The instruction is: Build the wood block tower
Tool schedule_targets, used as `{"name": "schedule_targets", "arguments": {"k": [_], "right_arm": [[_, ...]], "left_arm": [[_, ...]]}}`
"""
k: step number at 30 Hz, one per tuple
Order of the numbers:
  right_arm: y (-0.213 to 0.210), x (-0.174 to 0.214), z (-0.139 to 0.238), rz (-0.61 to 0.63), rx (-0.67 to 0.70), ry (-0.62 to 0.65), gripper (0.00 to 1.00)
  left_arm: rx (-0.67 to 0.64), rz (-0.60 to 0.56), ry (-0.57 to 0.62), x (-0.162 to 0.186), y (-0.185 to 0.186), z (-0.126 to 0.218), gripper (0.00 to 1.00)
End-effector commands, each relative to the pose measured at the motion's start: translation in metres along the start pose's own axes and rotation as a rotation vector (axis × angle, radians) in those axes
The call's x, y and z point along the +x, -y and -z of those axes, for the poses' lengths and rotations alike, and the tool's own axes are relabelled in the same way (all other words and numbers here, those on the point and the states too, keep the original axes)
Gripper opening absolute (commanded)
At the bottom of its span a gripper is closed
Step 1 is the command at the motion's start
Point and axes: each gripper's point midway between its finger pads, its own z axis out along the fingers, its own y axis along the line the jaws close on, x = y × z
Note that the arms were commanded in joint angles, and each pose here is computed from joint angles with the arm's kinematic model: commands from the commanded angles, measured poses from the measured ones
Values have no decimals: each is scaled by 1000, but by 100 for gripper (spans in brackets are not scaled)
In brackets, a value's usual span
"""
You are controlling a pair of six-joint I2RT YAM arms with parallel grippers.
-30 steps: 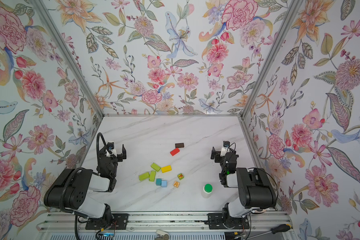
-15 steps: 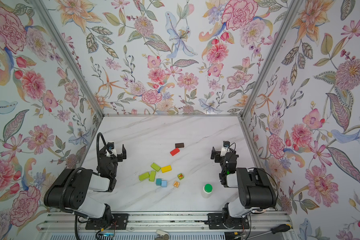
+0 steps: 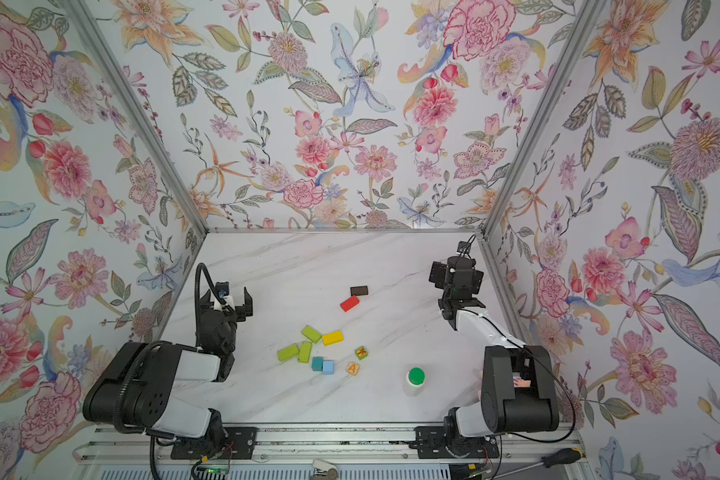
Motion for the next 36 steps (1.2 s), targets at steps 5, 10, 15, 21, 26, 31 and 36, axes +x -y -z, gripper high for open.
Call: {"name": "schedule_targets", "arguments": {"k": [5,10,15,21,26,31,36], "right_arm": [[-14,14,24,103,46,-218,99],[-40,0,36,92,-61,-247,99],[-67,-5,52,74,-140,-288,99],[-90,-4,67,48,-196,-336,99],[-106,-15,65,41,-235,-365,99],[-116,-26,67,41,-268,-387,99],[-118,-25,75,35,-299,-403,99]], "left_arm": [[-24,-18,-25,-54,-1,-6,99],[109,-13,-74,-81,38,5,99],[234,-52,-138,-86,85,32,99],[352,-117,-290,-69,122,51,99],[373,-121,-431,-55,135,63,94],[397,-114,-553,-33,141,94,91],[401,-42,-652,-5,139,132,89]]}}
